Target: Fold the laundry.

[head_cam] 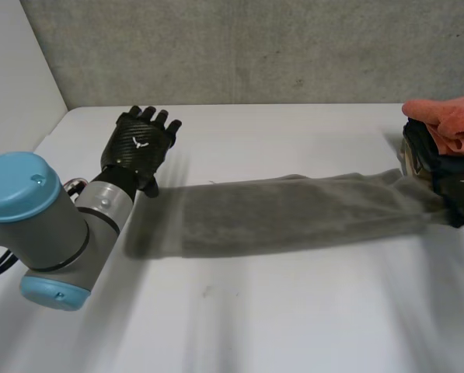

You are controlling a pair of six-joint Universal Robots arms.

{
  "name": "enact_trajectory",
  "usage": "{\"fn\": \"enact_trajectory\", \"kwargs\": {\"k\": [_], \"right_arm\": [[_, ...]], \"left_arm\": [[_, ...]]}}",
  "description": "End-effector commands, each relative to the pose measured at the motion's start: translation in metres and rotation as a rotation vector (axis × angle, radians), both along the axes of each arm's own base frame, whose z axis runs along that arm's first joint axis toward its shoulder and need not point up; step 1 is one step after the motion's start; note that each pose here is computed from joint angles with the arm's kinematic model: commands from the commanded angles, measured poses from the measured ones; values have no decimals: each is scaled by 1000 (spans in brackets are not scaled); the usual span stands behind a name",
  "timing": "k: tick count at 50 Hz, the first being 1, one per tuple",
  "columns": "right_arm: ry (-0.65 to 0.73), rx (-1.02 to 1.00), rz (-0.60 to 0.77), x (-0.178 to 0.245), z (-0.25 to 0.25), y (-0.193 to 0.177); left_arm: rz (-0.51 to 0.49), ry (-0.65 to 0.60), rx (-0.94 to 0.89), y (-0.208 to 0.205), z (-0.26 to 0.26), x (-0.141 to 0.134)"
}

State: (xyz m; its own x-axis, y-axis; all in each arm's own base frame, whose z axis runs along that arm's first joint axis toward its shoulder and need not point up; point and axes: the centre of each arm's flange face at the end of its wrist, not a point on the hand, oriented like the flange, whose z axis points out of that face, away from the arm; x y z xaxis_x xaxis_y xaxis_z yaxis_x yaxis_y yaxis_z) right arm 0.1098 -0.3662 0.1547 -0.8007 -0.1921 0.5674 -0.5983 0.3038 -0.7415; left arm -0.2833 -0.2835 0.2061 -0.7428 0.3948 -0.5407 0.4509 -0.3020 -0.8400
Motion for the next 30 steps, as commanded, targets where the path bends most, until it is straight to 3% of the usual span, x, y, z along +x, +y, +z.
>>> {"fn": "enact_trajectory", "kwargs": {"k": [1,3,7,8,10,11,14,15,20,24,30], "right_arm": [[303,-14,-25,-29,14,-8],[326,-53,-15,-23,20,-11],[288,-255,229,62,44,-3],[260,-349,370,105,52,10],[229,-421,491,138,59,23],[196,-477,624,171,59,41],[158,-516,813,211,48,68],[139,-522,936,235,35,88],[65,-486,1274,296,-4,160],[57,-393,1322,308,-37,175],[119,-263,1152,296,-43,162]], "left_arm": [[5,30,-28,9,18,7],[5,47,-30,11,22,9],[16,105,-27,11,32,15],[21,127,-27,11,36,17],[25,146,-26,11,39,20],[25,154,-26,11,41,20],[29,173,-24,12,43,22],[29,175,-21,12,43,23],[29,169,-7,16,38,24],[29,169,-3,16,36,24],[21,172,-9,15,37,21]]}}
